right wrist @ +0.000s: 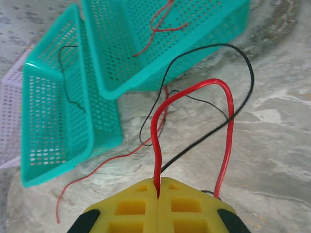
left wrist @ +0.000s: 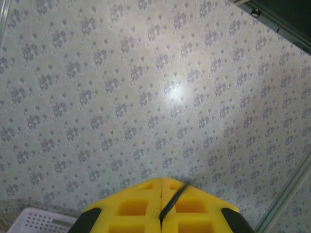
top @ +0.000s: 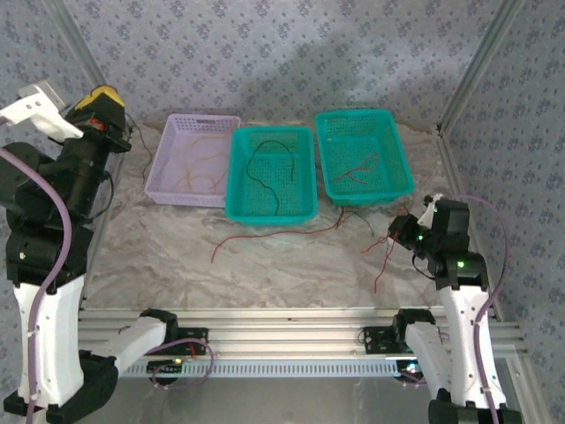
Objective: Untangle the cables
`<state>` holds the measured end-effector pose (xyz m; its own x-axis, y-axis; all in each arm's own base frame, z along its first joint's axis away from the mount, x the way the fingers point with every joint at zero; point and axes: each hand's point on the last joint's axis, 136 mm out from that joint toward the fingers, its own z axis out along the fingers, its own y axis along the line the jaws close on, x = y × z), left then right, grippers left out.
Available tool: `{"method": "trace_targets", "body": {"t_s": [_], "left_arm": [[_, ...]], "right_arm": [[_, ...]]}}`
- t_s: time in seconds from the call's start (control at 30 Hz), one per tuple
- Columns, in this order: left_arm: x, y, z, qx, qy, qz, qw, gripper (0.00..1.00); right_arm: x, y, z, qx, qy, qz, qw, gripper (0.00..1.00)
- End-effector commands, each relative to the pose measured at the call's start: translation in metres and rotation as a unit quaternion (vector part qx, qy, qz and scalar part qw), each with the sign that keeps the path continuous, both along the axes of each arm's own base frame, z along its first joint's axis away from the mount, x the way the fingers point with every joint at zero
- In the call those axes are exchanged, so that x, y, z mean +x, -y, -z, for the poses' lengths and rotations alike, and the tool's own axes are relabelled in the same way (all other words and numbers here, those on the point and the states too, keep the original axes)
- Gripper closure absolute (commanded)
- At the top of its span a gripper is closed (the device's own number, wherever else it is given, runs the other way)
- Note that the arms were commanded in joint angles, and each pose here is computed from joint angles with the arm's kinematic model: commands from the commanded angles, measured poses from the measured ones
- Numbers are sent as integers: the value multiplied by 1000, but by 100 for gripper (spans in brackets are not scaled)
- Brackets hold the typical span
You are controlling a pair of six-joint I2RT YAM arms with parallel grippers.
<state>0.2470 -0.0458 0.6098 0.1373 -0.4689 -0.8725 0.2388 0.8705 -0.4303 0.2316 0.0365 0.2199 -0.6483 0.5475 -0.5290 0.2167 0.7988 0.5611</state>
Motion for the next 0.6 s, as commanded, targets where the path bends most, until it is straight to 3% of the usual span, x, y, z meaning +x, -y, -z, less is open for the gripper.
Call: {"method": "trace_targets", "body": {"t_s": [0.0, 0.23, 0.43, 0.57], "left_arm": [[11, 18, -4, 8, -11, 43, 999, 100], [48, 69, 0, 1, -26, 154, 988, 100], [80, 107, 1, 24, -39, 191, 980, 100], [116, 130, 26, 40, -74, 197, 977, 100]], "right_arm": [[-2, 3, -3, -8, 10, 4, 1000, 100], [10, -27, -55, 29, 108, -65, 992, 100], [6, -38, -69, 31, 131, -91, 987, 100], [1, -43, -73, 36, 139, -104, 984, 100]]}}
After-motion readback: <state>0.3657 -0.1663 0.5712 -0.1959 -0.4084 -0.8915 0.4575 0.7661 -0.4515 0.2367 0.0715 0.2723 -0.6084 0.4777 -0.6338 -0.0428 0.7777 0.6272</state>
